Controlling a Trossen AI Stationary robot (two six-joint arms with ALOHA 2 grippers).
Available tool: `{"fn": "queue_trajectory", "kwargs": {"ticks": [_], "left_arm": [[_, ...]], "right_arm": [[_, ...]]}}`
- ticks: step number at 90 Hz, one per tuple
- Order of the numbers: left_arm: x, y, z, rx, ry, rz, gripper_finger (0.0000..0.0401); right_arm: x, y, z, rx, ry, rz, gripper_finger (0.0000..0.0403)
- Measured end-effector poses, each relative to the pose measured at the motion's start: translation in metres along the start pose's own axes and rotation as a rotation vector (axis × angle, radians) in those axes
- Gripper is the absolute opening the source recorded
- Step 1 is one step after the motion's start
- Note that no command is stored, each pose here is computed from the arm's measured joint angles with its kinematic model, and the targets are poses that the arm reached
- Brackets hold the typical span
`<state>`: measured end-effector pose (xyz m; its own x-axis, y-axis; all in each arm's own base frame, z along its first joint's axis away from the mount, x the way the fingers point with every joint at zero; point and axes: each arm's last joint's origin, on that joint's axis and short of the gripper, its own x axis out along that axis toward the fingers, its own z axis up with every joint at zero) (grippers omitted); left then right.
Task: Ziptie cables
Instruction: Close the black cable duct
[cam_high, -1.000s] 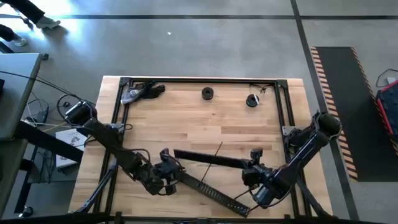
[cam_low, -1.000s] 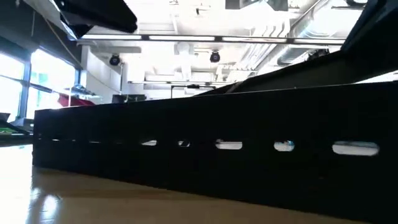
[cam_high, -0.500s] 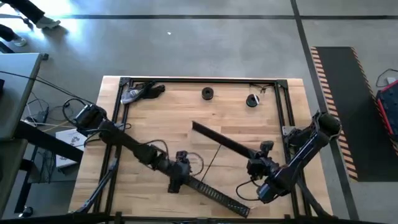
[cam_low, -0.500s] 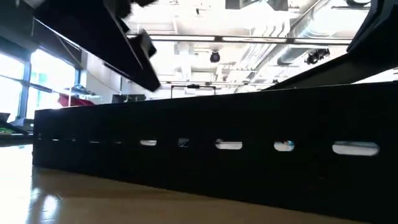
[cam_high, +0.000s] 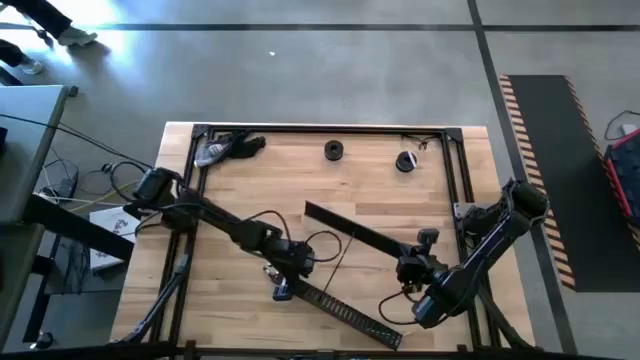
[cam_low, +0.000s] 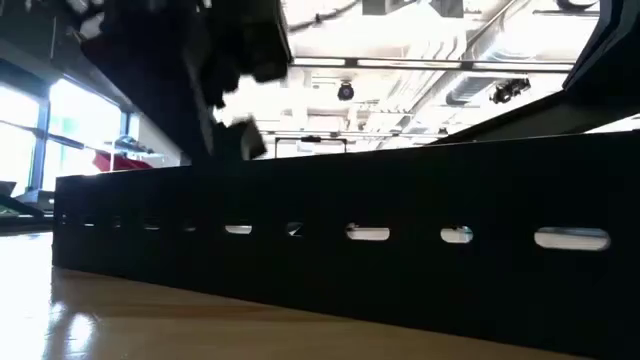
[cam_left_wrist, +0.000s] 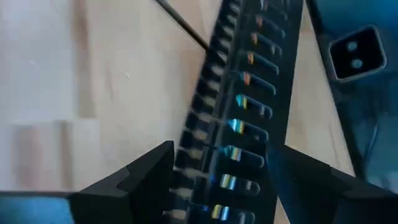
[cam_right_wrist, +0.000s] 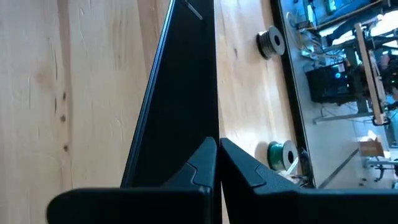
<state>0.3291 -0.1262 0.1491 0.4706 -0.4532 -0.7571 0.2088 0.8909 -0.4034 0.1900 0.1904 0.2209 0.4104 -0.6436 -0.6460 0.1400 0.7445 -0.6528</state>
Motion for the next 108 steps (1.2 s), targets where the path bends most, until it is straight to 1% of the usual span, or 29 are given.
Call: {"fn": "queue_trajectory", "kwargs": {"ticks": [14, 24, 35, 54, 60, 68, 76, 86, 98, 108], "left_arm": [[0.008, 0.003, -0.001, -0.034, 0.016, -0.047, 0.0234], [0.008, 0.003, 0.0, -0.041, 0.012, -0.051, 0.0209], [0.008, 0.0, -0.001, -0.044, 0.017, -0.058, 0.0156], [0.009, -0.009, -0.002, -0.021, 0.005, -0.07, 0.0035], [0.008, -0.013, -0.001, -0.013, -0.01, -0.063, 0.0013], [0.003, -0.02, -0.001, 0.003, -0.036, -0.022, 0.0009], [-0.001, -0.023, -0.007, 0.015, -0.037, 0.086, 0.0007], [-0.009, -0.036, -0.006, 0.014, -0.108, 0.182, 0.0001], [0.001, -0.045, -0.017, -0.032, -0.108, 0.243, 0.0001], [0.003, -0.052, -0.018, -0.039, -0.169, 0.305, 0.0004]], "right_arm": [[0.0, 0.001, 0.001, -0.005, -0.003, 0.007, 0.0], [0.0, 0.001, 0.001, -0.013, -0.005, 0.01, 0.0], [0.0, 0.001, 0.001, -0.014, -0.005, 0.008, 0.0], [0.0, 0.0, 0.001, -0.013, -0.012, -0.002, 0.0], [0.0, -0.001, 0.0, -0.017, -0.011, -0.012, 0.0], [0.0, -0.003, -0.001, -0.01, 0.001, -0.032, 0.0], [0.0, -0.006, -0.003, -0.003, 0.014, -0.054, 0.0], [0.0, -0.007, -0.004, 0.011, 0.017, -0.063, 0.0], [0.0, -0.007, -0.004, 0.012, 0.006, -0.07, 0.0], [0.0, -0.008, -0.003, 0.018, -0.015, -0.082, 0.0]]}}
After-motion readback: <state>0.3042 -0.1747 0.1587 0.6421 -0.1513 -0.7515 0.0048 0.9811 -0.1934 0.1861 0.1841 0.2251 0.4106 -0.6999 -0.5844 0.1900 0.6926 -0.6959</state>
